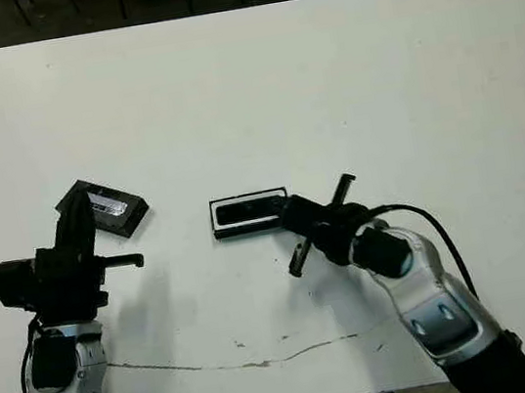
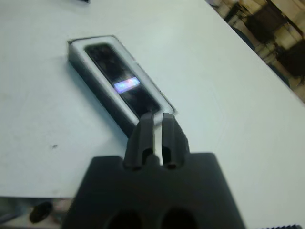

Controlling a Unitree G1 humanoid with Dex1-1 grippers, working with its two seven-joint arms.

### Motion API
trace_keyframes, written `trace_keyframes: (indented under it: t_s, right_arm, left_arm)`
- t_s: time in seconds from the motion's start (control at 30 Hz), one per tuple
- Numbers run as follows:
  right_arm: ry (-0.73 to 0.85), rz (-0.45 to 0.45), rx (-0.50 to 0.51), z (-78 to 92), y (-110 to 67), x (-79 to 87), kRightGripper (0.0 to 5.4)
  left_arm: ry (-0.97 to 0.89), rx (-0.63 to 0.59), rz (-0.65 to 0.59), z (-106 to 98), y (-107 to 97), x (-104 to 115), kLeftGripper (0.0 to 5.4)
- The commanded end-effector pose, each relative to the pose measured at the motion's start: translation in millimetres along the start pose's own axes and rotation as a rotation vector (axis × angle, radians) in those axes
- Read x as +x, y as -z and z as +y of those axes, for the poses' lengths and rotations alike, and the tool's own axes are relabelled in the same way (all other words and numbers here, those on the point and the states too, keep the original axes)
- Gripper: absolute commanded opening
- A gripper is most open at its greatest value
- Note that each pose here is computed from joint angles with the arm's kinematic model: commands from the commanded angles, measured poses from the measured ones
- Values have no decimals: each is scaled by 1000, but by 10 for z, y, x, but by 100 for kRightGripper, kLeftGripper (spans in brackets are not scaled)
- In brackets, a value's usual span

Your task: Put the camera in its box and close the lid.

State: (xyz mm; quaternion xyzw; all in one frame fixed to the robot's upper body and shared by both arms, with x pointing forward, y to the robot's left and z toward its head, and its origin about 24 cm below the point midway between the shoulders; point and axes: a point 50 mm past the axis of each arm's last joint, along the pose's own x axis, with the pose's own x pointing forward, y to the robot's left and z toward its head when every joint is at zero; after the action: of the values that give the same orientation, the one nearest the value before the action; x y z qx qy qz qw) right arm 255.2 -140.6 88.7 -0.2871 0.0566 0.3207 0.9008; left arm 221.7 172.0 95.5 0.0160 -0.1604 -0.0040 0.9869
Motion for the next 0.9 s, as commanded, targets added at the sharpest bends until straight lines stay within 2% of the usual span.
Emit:
trace_keyframes:
  t_s: [0.03,0.13,0.27,0.43,0.53,0.67,0.73,0.8,0.9]
  right_arm:
    - [133,-43,179,-205,17,-146,1]
    - [216,-123,274,-416,-111,-262,1]
    - [238,-196,344,-637,-242,-390,1]
    - [251,-225,340,-791,-342,-434,1]
    - [230,-215,318,-845,-393,-425,1]
    - [196,-199,292,-869,-439,-400,1]
    - [173,-188,278,-867,-454,-384,1]
    - [146,-182,264,-868,-469,-368,1]
    - [125,-182,243,-857,-494,-350,1]
  left_arm:
    - [16,43,-10,87,-65,-1,0]
    - [52,81,-49,162,-206,24,0]
    - [141,143,-71,283,-498,103,0]
    - [328,344,-75,492,-886,354,0]
    - [439,452,-6,571,-1061,543,0]
    - [574,617,139,555,-1243,818,0]
    - [669,684,215,513,-1298,966,0]
    - [762,803,299,454,-1341,1136,0]
    - [863,935,395,383,-1329,1397,0]
